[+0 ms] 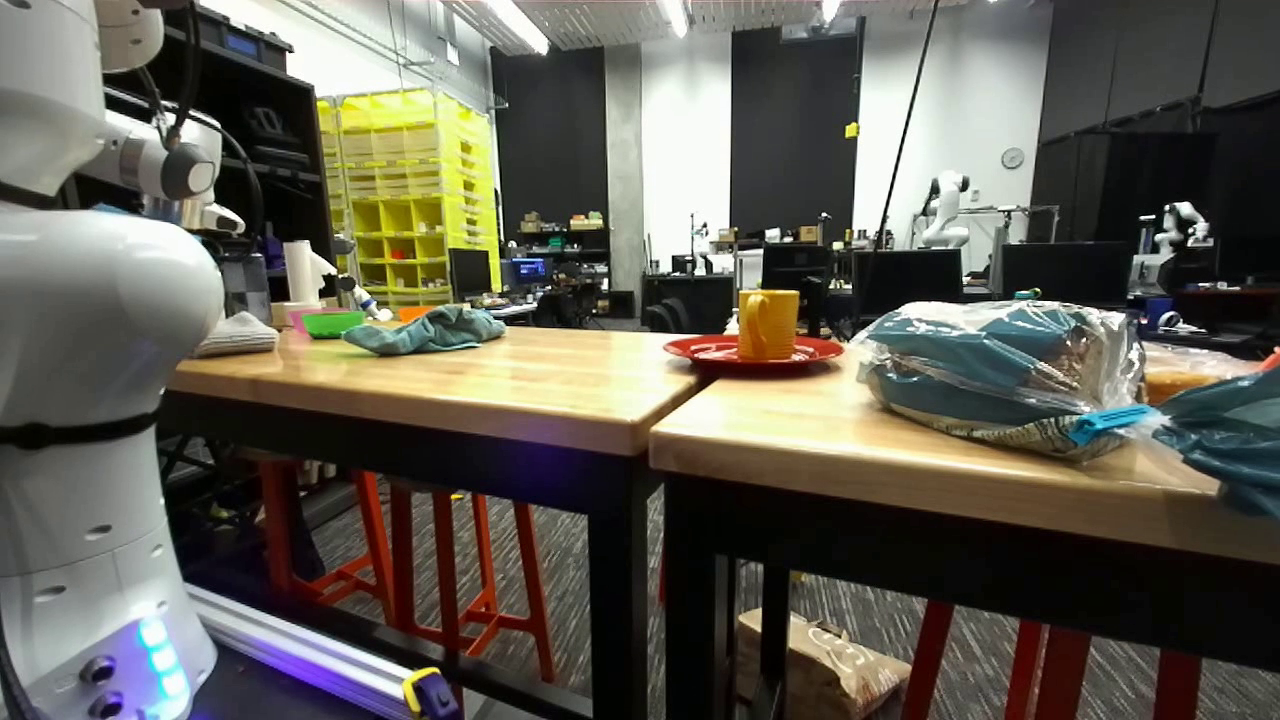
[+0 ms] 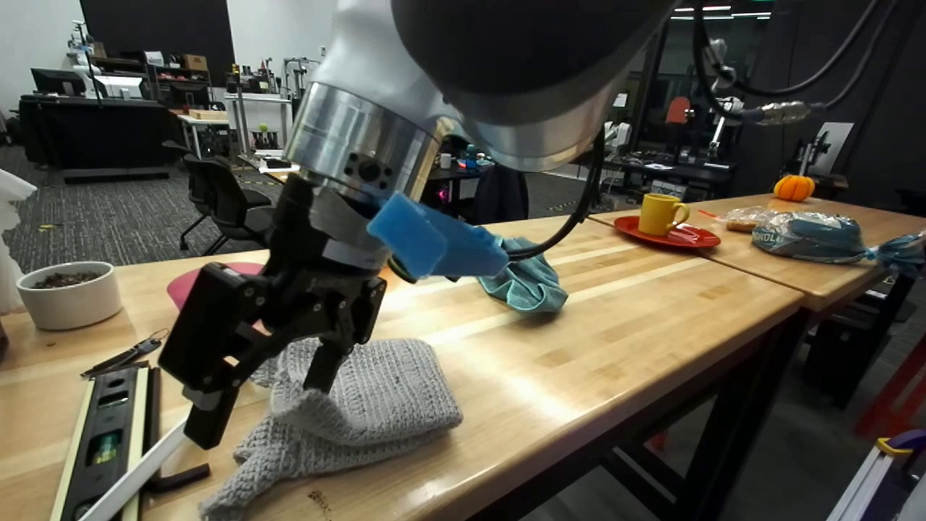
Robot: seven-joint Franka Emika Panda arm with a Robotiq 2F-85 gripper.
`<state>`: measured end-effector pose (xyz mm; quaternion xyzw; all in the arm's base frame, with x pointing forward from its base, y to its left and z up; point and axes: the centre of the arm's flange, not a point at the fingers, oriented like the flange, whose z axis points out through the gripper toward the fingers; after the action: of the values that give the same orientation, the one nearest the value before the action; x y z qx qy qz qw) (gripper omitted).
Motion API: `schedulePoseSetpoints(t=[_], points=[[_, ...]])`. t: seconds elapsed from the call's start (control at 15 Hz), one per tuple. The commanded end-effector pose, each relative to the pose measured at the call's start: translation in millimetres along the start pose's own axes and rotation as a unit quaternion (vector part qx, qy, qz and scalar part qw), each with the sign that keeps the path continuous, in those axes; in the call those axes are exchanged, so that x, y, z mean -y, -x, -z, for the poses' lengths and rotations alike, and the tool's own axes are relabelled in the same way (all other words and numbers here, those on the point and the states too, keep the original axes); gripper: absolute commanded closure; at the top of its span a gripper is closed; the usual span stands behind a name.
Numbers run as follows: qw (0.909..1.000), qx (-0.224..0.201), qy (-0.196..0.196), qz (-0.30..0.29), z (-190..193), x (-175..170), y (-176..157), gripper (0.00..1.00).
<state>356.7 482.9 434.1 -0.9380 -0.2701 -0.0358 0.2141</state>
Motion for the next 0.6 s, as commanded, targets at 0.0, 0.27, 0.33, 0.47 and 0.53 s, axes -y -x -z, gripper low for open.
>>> schedulePoseSetpoints(t=[0.0,0.27,0.33,0.47,0.53], points=[[0.9985,0.037,-0.038,0.015,24.7,1.2,16.3,0.00],[0.9973,0.065,-0.004,0.034,45.8,-19.9,27.8,0.00],[0.9967,0.073,0.001,0.035,52.2,-28.6,30.1,0.00],[0.9960,0.082,0.006,0.035,64.7,-43.2,34.7,0.00],[0.9959,0.083,0.012,0.033,70.2,-50.4,35.8,0.00]])
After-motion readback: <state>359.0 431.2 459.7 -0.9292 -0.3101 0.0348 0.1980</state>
